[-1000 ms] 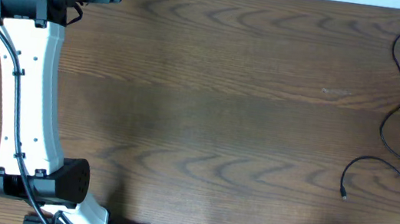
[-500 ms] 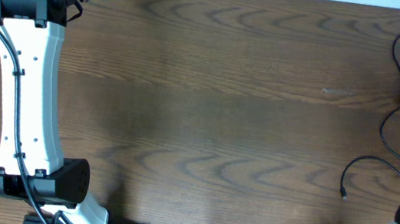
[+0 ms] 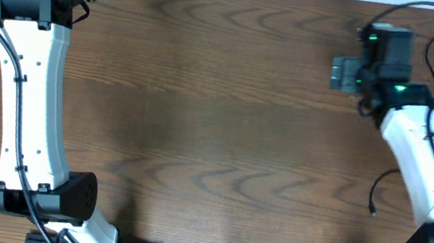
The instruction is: Untangle cables
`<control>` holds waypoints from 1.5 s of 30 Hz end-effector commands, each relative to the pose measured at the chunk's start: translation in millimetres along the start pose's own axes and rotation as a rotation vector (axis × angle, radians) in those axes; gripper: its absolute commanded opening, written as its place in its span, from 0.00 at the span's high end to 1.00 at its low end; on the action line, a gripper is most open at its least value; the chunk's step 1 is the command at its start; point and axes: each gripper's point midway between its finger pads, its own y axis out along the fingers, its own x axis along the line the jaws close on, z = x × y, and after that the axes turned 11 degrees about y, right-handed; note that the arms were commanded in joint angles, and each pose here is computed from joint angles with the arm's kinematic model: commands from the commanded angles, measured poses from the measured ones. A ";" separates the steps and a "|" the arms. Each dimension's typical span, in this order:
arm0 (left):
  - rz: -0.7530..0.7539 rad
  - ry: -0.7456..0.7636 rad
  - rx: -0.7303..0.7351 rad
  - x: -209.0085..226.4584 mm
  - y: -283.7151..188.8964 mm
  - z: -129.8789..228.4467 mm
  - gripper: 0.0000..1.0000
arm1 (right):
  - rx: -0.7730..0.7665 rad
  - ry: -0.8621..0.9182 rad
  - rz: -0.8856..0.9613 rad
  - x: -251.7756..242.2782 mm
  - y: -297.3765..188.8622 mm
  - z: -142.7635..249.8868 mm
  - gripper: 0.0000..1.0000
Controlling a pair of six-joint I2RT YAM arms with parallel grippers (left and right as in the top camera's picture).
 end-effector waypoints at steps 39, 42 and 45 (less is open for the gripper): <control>-0.047 0.021 -0.108 -4.1 -32.5 -16.8 0.20 | -0.358 0.215 0.105 -69.4 -256.6 -42.4 0.98; -0.047 0.021 -0.108 -4.1 -32.5 -16.8 0.19 | -0.373 0.204 0.148 -86.1 -295.2 -12.1 0.99; -0.048 0.021 -0.108 -3.8 -32.5 -16.9 0.20 | -0.380 0.227 0.114 -94.3 -320.2 13.0 0.98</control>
